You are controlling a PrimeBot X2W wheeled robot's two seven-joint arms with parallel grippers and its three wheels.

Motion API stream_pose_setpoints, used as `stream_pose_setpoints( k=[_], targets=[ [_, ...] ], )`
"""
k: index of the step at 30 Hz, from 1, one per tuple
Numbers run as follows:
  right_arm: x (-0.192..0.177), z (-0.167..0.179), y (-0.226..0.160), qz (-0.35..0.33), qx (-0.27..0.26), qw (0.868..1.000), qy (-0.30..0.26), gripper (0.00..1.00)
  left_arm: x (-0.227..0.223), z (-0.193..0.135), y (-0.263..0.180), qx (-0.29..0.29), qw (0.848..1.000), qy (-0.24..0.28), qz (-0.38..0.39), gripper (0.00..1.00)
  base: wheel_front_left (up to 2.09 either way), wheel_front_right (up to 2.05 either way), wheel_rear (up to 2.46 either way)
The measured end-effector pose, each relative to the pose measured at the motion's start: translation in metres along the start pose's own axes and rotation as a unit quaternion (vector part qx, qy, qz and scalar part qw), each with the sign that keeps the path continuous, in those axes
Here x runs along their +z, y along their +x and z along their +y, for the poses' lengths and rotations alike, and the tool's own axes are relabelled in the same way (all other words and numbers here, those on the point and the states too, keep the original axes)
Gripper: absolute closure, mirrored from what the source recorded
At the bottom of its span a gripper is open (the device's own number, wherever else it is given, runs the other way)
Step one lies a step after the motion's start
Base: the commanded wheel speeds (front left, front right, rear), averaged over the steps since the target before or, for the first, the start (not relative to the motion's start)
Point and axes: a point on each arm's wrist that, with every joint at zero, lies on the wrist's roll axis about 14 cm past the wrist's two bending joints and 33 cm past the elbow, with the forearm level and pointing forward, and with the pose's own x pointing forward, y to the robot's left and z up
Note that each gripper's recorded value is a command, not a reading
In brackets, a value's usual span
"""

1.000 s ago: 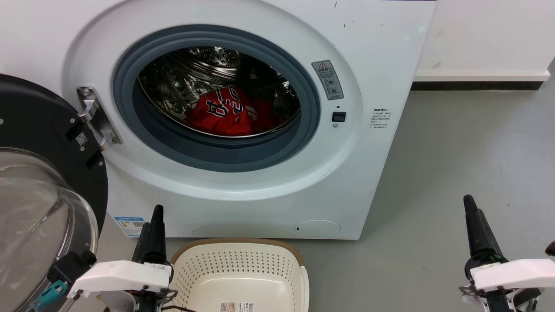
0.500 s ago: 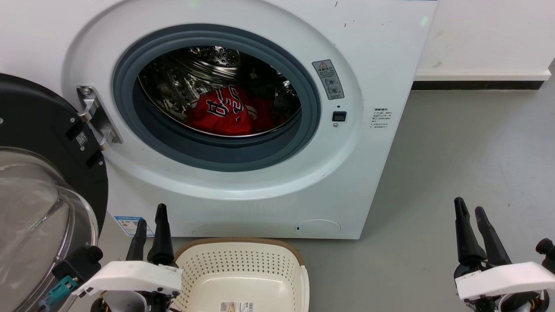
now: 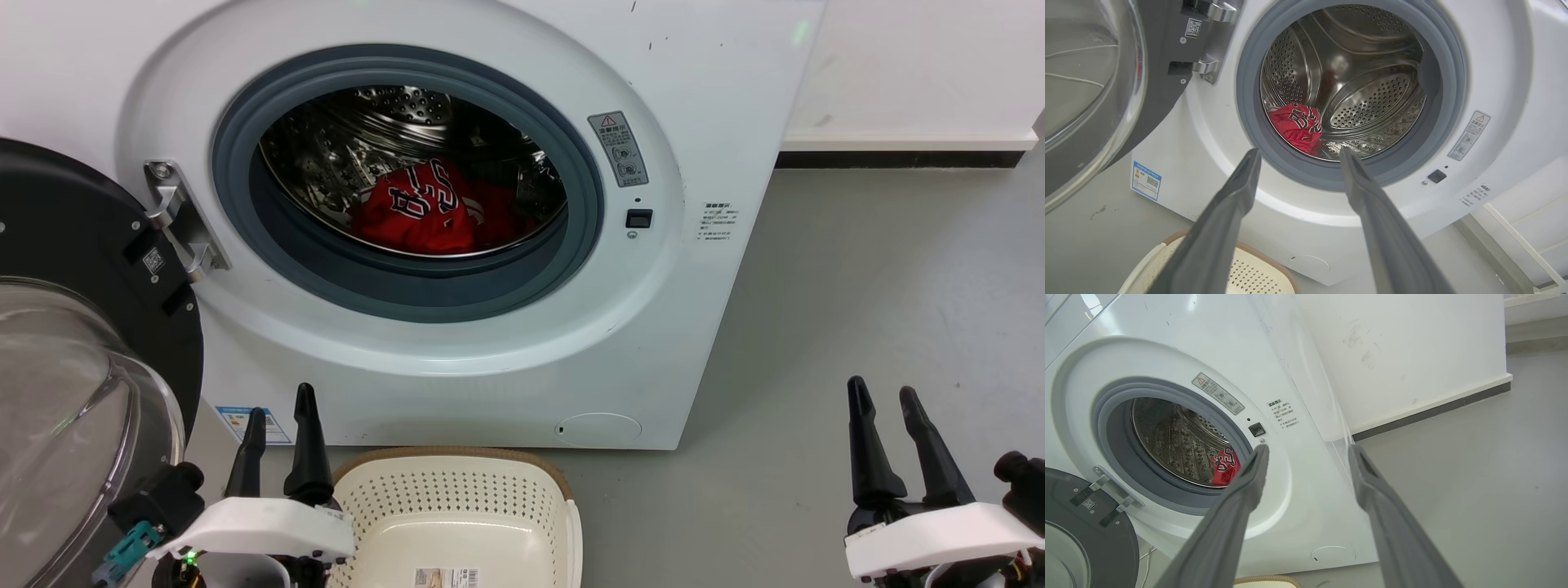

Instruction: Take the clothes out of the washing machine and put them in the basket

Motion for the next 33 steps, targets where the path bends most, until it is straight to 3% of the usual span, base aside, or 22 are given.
stream_pose_setpoints(
  k=[33],
  targets=[
    [0.011, 0.016, -0.006, -0.030, 0.038, 0.983, -0.176, 0.00, 0.008, -0.010, -0.009, -0.026, 0.986, 0.157, -0.044, 0.00, 0.00, 0.00, 0.00]
  ],
)
